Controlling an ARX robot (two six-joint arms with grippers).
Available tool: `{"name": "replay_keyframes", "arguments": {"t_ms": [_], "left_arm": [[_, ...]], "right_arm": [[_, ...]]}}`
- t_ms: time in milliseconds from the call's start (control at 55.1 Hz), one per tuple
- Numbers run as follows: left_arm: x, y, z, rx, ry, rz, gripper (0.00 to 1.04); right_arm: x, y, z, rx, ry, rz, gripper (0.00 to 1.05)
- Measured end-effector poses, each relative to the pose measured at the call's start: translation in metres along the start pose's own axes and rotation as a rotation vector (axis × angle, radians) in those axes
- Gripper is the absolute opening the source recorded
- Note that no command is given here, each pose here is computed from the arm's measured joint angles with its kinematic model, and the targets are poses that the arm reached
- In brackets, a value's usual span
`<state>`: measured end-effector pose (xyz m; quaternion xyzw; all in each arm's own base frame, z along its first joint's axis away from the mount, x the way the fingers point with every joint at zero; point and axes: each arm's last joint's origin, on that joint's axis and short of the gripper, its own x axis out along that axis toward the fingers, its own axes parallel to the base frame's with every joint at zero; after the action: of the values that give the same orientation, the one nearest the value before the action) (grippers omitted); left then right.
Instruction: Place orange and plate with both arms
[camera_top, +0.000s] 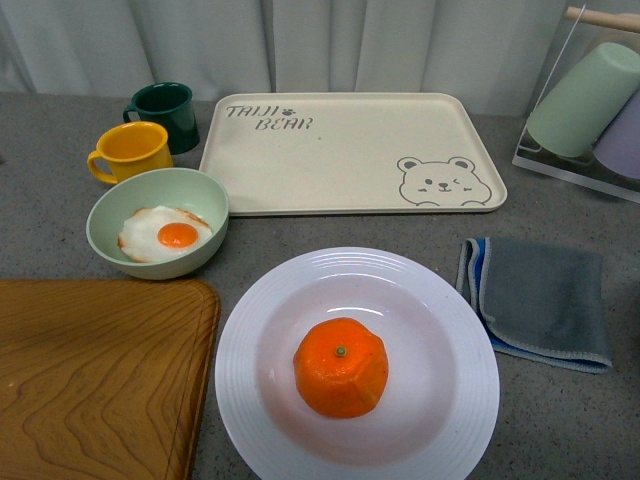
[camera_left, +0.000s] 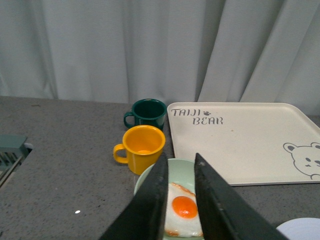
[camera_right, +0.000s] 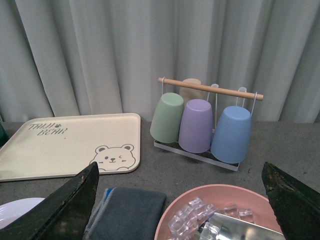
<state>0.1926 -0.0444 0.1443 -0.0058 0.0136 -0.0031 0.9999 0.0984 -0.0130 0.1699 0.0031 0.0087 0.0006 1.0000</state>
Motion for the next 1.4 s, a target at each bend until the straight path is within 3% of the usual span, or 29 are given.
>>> {"name": "replay_keyframes", "arguments": {"t_ms": [36, 690, 1398], "left_arm": [[-0.006, 0.005, 0.002, -0.002, -0.004, -0.001, 0.03], [-0.054, 0.043, 0.022, 0.004, -0.031, 0.009, 0.04], [-0.081, 0.043, 0.027, 0.004, -0.049, 0.004, 0.04]], "right_arm": [[0.000, 0.000, 0.000, 0.000, 0.000, 0.000, 0.95], [0.000, 0.000, 0.000, 0.000, 0.000, 0.000, 0.95], [0.000, 0.000, 0.000, 0.000, 0.000, 0.000, 0.95]]}}
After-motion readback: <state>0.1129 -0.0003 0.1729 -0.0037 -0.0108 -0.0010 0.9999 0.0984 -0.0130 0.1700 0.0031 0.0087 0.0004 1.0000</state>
